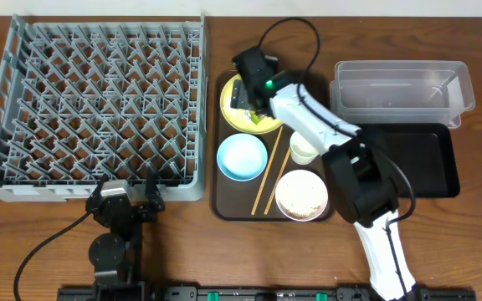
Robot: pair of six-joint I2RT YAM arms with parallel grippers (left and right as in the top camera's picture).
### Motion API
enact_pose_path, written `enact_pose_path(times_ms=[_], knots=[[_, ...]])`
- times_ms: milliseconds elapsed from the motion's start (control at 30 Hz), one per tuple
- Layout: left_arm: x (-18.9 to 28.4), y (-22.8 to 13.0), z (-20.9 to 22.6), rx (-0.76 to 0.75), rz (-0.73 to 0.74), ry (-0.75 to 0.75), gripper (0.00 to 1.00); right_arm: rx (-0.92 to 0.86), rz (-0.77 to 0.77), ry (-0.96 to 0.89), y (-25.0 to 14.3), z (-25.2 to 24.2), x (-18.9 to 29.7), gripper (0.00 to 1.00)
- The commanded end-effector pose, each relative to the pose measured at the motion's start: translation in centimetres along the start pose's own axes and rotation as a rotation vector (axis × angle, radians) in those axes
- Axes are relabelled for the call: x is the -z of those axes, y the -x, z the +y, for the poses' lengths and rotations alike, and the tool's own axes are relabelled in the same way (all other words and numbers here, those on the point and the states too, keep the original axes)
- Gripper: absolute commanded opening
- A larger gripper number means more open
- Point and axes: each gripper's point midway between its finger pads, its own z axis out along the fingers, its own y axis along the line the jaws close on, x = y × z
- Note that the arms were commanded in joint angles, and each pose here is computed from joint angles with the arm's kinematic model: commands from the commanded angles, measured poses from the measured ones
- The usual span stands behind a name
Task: Sort waste into correct bins and load items into the dishwasher
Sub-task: 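Grasp the tissue and green snack wrapper on the yellow plate with right gripper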
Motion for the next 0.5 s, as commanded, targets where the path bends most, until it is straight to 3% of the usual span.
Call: enact_pose_path(times_ms=[0, 200, 300, 400, 467], knots=[[-0.2, -1.7, 0.2, -0.007, 0.041, 0.007, 0.89, -0.036, -0.050, -0.080, 0.6, -1.2, -1.0, 0.73], [-0.2, -1.7, 0.2, -0.007, 0.041, 0.007, 0.89, -0.036, -0.026, -0.100, 0.0, -2.1, -2.5, 0.46], [-0.2, -1.7, 0.2, -0.007, 0.041, 0.007, 0.89, -0.013, 0.002, -0.086, -0.5, -2.1, -3.0, 0.27], [-0.2, -1.7, 0.2, -0.007, 0.041, 0.007, 0.89, -0.012, 0.000, -0.070, -0.2, -1.7, -2.7, 0.01], [-0.2, -1.7, 0.2, -0.007, 0.041, 0.007, 0.89, 0.035, -0.009, -0.034, 0.6, -0.8, -1.8, 0.01]])
